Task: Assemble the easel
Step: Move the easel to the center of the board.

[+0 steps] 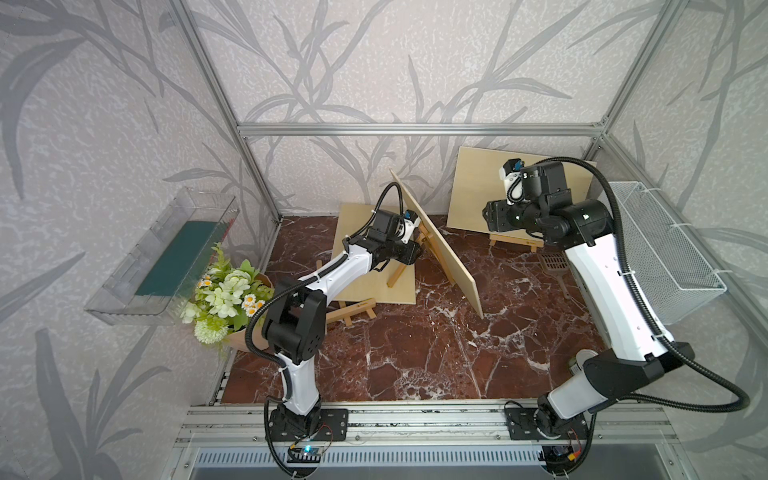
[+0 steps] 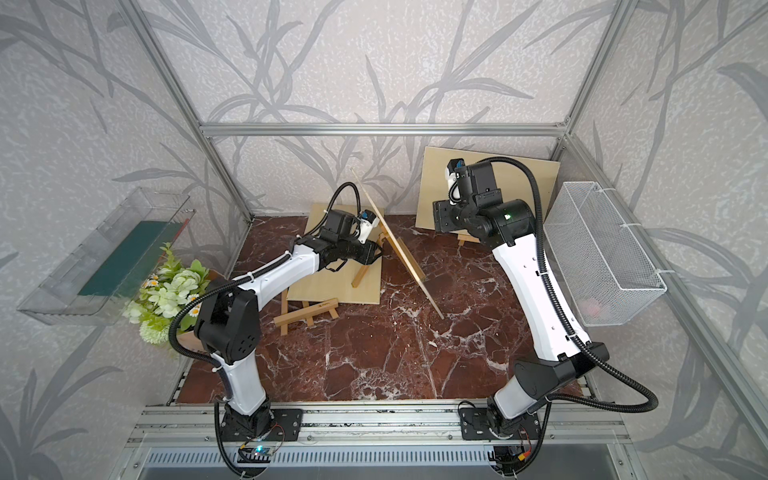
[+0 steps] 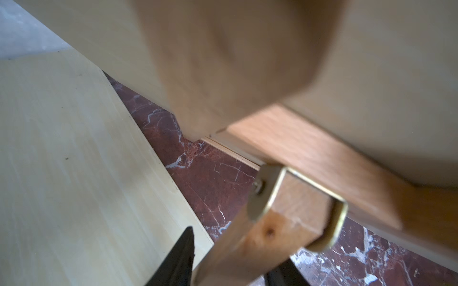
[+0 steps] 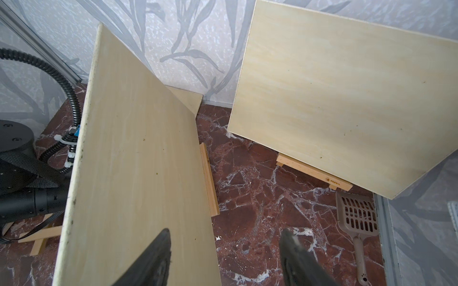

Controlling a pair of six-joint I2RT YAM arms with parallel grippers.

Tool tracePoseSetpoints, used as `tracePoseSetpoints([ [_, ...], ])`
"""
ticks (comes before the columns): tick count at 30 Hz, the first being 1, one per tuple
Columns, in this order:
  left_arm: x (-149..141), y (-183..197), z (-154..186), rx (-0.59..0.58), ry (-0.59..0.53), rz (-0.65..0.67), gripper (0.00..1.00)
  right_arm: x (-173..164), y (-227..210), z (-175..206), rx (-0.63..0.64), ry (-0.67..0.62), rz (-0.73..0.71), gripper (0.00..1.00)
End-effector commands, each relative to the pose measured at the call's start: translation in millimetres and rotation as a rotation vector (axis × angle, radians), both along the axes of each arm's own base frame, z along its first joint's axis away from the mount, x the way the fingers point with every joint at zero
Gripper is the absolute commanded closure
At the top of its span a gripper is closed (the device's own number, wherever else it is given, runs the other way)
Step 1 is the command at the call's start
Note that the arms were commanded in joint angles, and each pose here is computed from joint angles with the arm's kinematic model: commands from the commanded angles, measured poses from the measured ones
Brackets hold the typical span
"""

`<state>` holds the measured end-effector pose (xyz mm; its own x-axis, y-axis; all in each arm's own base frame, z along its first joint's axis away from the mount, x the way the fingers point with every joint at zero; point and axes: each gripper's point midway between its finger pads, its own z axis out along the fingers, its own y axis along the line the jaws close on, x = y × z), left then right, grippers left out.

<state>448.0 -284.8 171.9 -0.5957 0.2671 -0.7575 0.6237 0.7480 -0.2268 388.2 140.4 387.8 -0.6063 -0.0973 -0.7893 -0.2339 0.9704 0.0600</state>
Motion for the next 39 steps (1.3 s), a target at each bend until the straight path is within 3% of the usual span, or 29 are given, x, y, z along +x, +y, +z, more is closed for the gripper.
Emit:
tracePoseSetpoints([
  [1,0,-8,-6,-0.017,-0.060,0.006,0.57,-7,3,-2,0.027,0.022,0.021,0.32],
  [5,-1,-13,-13,-0.032,-0.078,-0.004,0.65,-8,4,-2,0.025,0.027,0.030,0.33],
  [11,-9,-19,-24,-0.043,-0.068,-0.038,0.92,-10,-1,2,0.010,0.018,0.021,0.32],
  [14,-14,-19,-31,-0.020,-0.057,-0.049,0.97,-10,-2,2,0.014,0.018,0.019,0.32],
  [19,-29,-37,-37,0.000,-0.049,-0.099,1.00,-7,-5,2,0.018,0.020,0.006,0.32],
  [31,-79,-132,-61,0.024,-0.033,-0.255,1.00,-7,-30,-1,0.019,0.039,-0.070,0.32],
  [39,-98,-180,-69,0.008,0.006,-0.322,0.99,-10,-57,-3,-0.024,0.060,-0.148,0.31],
])
